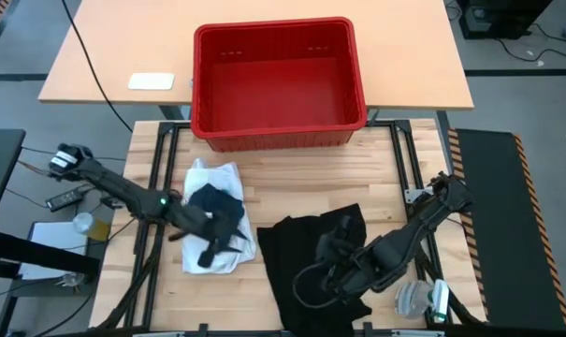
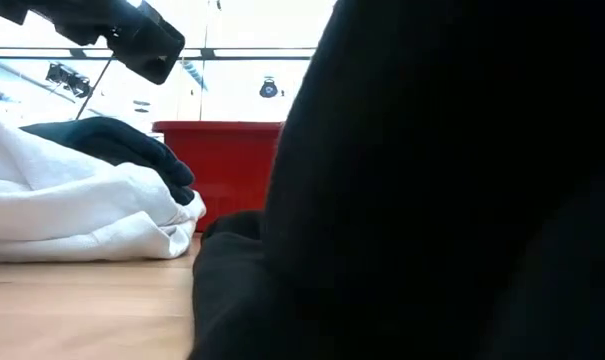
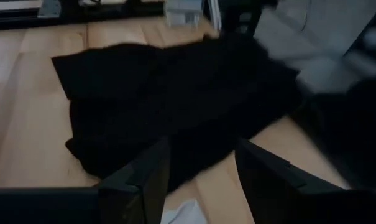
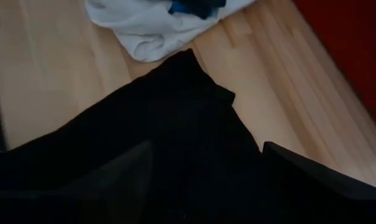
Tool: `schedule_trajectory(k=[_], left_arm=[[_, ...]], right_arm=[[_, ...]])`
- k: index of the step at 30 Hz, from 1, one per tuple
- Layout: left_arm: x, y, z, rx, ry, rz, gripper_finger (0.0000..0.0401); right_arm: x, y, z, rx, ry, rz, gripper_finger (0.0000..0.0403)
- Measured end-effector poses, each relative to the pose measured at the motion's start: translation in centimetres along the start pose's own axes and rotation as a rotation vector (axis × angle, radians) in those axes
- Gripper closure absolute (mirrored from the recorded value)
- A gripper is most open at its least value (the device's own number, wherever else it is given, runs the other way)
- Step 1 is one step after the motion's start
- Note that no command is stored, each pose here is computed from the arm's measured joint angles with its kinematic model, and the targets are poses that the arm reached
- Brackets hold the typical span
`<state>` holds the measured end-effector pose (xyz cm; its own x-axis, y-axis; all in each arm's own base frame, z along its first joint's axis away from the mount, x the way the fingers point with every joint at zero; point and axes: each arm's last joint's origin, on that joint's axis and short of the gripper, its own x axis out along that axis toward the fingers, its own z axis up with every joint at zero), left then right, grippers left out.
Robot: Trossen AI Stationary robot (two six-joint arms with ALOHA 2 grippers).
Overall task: Fold laundry
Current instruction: Fold the black shirt
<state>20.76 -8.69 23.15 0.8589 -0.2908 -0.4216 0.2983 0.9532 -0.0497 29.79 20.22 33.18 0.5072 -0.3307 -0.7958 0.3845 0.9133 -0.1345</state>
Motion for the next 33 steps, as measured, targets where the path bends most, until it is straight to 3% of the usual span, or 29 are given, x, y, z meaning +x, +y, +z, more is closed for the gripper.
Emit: schedule_trajectory(k=[10,13,17,22,26,29,33], left_arm=[[7.2,-3.8,1.2,0.333,0.415,0.178,0.0218],[9.2,-3.9,1.7,0.339,0.547,0.200,0.0218],[11.0,-2.0,2.0,0.241,0.602,0.202,0.0218],[11.1,2.8,1.5,0.048,0.619,0.237,0.0218],[10.5,7.1,0.7,-0.166,0.575,0.218,0.0218],[9.9,9.5,0.3,-0.310,0.585,0.219,0.0217],[9.8,11.2,-0.4,-0.397,0.607,0.208,0.0206]], right_arm=[[6.9,1.4,-3.1,-0.057,-0.105,-0.052,0.0115],[8.5,1.0,-4.6,-0.074,-0.124,-0.104,0.0120],[9.7,-0.2,-6.4,-0.047,-0.118,-0.114,0.0132],[9.7,-0.5,-7.4,0.008,-0.206,-0.017,0.0153],[8.8,0.0,-8.0,-0.032,-0.292,0.010,0.0161],[8.9,0.0,-8.6,-0.086,-0.326,-0.031,0.0162],[9.5,-0.3,-9.0,-0.107,-0.333,-0.058,0.0163]])
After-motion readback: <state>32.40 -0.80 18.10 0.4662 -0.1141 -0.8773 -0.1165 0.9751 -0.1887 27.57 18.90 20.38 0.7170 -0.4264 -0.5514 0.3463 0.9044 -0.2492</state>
